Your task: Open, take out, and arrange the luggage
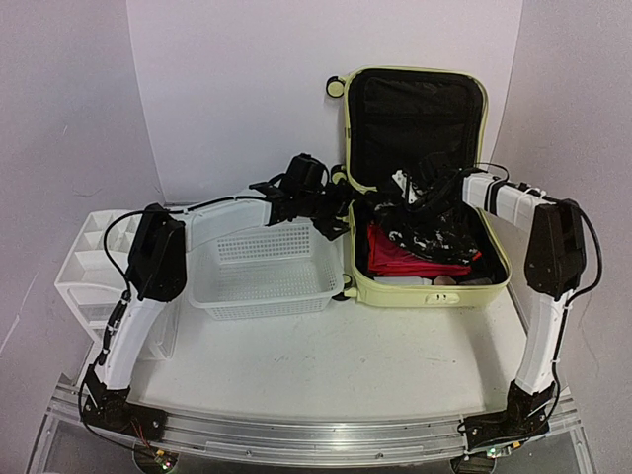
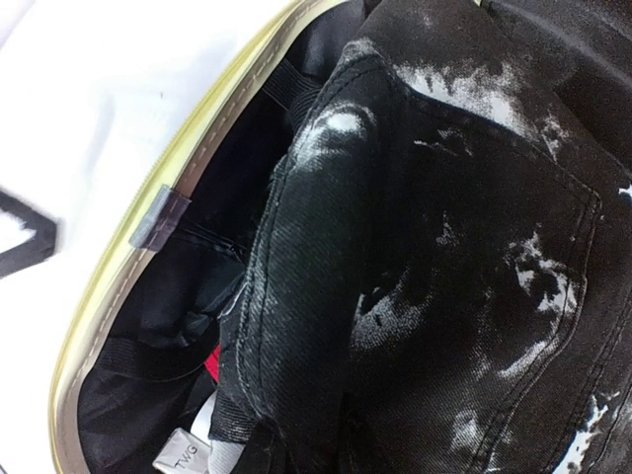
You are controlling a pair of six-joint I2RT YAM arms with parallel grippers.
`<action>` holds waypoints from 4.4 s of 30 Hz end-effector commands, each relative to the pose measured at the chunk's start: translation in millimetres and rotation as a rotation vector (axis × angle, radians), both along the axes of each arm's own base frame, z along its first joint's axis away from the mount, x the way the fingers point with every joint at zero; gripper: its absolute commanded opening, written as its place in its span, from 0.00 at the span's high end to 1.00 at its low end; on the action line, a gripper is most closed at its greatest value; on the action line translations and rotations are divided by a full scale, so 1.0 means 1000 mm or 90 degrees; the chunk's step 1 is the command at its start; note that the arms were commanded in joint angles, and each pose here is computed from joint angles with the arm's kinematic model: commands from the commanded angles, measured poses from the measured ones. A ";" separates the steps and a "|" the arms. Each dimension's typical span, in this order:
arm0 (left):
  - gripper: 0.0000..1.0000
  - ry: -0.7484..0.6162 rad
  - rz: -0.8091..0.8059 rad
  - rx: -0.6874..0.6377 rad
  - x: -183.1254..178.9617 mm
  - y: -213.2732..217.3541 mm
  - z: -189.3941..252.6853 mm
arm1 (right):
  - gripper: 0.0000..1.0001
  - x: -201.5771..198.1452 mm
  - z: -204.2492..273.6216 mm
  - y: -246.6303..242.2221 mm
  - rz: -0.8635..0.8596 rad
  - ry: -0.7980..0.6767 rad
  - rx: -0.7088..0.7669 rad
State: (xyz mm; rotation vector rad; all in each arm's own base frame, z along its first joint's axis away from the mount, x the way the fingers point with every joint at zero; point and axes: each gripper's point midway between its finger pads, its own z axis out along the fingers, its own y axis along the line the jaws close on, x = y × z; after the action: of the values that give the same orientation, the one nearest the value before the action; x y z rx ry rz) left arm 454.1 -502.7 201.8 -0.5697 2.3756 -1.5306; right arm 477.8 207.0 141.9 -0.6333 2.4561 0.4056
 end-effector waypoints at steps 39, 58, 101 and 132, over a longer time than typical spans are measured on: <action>0.60 -0.196 0.050 -0.015 0.028 -0.083 -0.030 | 1.00 -0.077 0.045 0.017 0.130 -0.064 0.125; 1.00 -0.342 0.013 -0.097 -0.001 -0.062 0.131 | 0.18 -0.089 0.117 -0.049 -0.135 -0.104 0.039; 1.00 -0.320 -0.079 0.177 -0.062 0.230 0.039 | 0.22 -0.136 0.117 -0.030 -0.075 -0.075 0.027; 1.00 -0.252 -0.110 0.413 -0.059 0.275 -0.063 | 0.20 -0.137 0.110 -0.026 -0.063 -0.073 -0.001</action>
State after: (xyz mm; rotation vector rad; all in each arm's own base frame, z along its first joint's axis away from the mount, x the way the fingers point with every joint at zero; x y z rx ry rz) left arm 383.9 -231.5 134.7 0.0096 2.4620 -0.8169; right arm 335.3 178.4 244.9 -0.5095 2.3967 0.3335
